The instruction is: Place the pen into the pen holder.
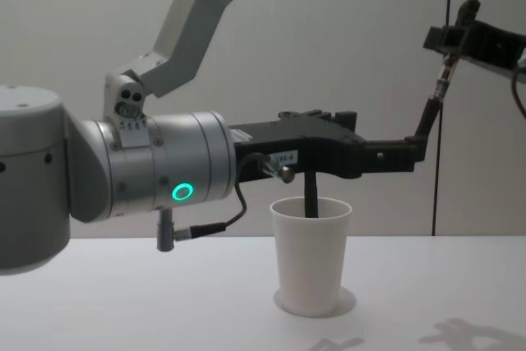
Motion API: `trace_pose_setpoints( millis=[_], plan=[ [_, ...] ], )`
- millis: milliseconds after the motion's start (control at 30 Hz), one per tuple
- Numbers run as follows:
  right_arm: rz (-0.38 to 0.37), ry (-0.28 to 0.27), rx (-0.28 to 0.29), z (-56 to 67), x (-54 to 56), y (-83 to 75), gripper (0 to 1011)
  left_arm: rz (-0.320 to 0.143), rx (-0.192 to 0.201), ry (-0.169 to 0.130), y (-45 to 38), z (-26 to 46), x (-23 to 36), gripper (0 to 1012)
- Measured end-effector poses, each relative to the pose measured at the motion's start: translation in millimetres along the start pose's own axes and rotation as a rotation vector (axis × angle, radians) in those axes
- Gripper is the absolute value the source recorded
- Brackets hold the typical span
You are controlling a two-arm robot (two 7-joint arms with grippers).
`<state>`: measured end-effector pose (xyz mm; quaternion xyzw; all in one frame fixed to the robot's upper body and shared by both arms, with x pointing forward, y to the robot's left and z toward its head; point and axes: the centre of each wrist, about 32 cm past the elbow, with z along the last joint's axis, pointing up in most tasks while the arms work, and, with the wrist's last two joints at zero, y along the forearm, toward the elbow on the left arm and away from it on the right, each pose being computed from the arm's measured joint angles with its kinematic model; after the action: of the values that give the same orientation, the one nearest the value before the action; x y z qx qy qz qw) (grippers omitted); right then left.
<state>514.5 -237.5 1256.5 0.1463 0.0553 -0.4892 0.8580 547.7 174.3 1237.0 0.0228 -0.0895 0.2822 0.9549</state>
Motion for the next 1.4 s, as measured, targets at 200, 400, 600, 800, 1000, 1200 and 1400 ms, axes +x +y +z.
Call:
trace_pose_setpoints(
  millis=[200,400,600,800,1000,1200,1400],
  plan=[
    [0.049,-0.043,0.008,1.1,13.3,3.7,130,0.000,0.000,0.000,0.0,0.0,0.0,1000],
    [0.101,-0.080,0.012,2.5,25.9,7.3,130,0.000,0.000,0.000,0.0,0.0,0.0,1000],
    [0.141,-0.103,0.010,3.1,37.4,10.4,130,0.000,0.000,0.000,0.0,0.0,0.0,1000],
    [0.190,-0.124,0.013,3.4,51.3,13.8,130,0.000,0.000,0.000,0.0,0.0,0.0,999],
    [0.225,-0.136,0.017,1.8,64.9,17.0,130,0.000,0.000,0.000,0.0,0.0,0.0,1000],
    [0.255,-0.139,0.023,-0.2,76.0,21.1,130,0.000,0.000,0.000,0.0,0.0,0.0,1000],
    [0.290,-0.137,0.033,-3.3,84.7,26.2,130,0.000,0.000,0.000,0.0,0.0,0.0,1000]
  ],
)
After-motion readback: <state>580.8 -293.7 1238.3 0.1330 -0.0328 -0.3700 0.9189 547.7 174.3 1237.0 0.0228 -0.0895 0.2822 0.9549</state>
